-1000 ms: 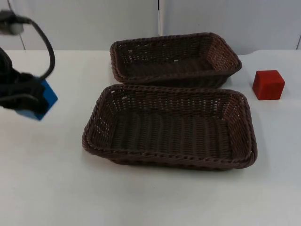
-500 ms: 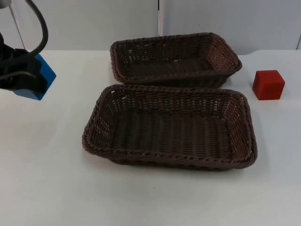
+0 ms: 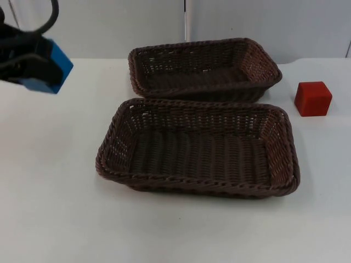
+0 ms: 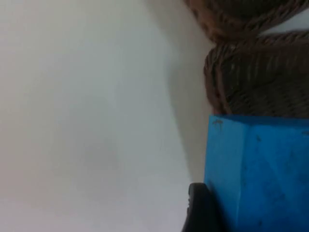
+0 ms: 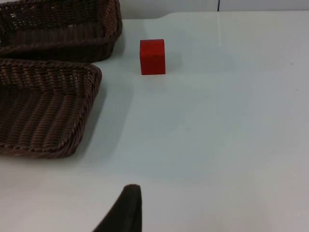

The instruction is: Pick up one cube with the left hand and place it into the upper basket. Pick up one cube with the right hand and place it into the lower basket.

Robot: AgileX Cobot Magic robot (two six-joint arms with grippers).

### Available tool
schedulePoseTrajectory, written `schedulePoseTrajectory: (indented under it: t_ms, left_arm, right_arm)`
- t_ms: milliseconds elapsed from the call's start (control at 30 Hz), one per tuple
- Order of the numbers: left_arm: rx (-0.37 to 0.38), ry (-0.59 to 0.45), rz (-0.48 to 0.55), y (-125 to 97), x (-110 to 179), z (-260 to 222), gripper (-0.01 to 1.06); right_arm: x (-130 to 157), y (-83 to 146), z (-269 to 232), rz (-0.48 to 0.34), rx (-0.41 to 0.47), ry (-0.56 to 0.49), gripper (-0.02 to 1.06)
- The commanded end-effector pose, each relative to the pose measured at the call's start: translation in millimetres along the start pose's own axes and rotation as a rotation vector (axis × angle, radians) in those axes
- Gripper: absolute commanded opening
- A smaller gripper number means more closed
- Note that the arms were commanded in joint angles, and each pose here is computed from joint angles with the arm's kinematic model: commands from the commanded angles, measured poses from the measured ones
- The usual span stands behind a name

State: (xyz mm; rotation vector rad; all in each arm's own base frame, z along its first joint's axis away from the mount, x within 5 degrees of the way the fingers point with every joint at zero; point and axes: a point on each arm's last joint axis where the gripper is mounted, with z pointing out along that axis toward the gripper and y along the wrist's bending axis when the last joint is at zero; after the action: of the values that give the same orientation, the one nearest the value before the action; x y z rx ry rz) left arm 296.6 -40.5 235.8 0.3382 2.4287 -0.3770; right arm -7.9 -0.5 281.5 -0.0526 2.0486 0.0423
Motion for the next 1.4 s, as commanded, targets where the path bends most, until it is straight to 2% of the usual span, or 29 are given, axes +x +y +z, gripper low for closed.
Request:
schedulePoseTrajectory:
  t_ms: [0, 233, 433, 733, 1100, 1367]
  left_arm:
    - [0.014, -0.029, -0.017, -2, -9, -6, 0.0]
    - [0.046, -0.067, -0.026, -3, -40, -9, 0.0]
    - [0.054, -0.06, -0.01, -5, -53, 2, 0.0]
    - [0.067, 0.025, 0.065, -25, -75, 50, 0.0]
    - [0.105, 0.023, 0.175, -58, -112, 110, 0.0]
    - [0.118, 0.003, 0.142, -58, -132, 154, 0.0]
  right_arm:
    - [1, 0, 1, 0.0, 0.004, -0.003, 1.05]
    - [1, 0, 1, 0.0, 0.004, -0.003, 1.05]
    - [1, 0, 1, 0.0, 0.004, -0.003, 1.05]
    - [1, 0, 1, 0.0, 0.004, -0.003, 1.05]
    - [1, 0, 1, 0.0, 0.004, -0.003, 1.05]
    - [1, 0, 1, 0.0, 0.004, -0.003, 1.05]
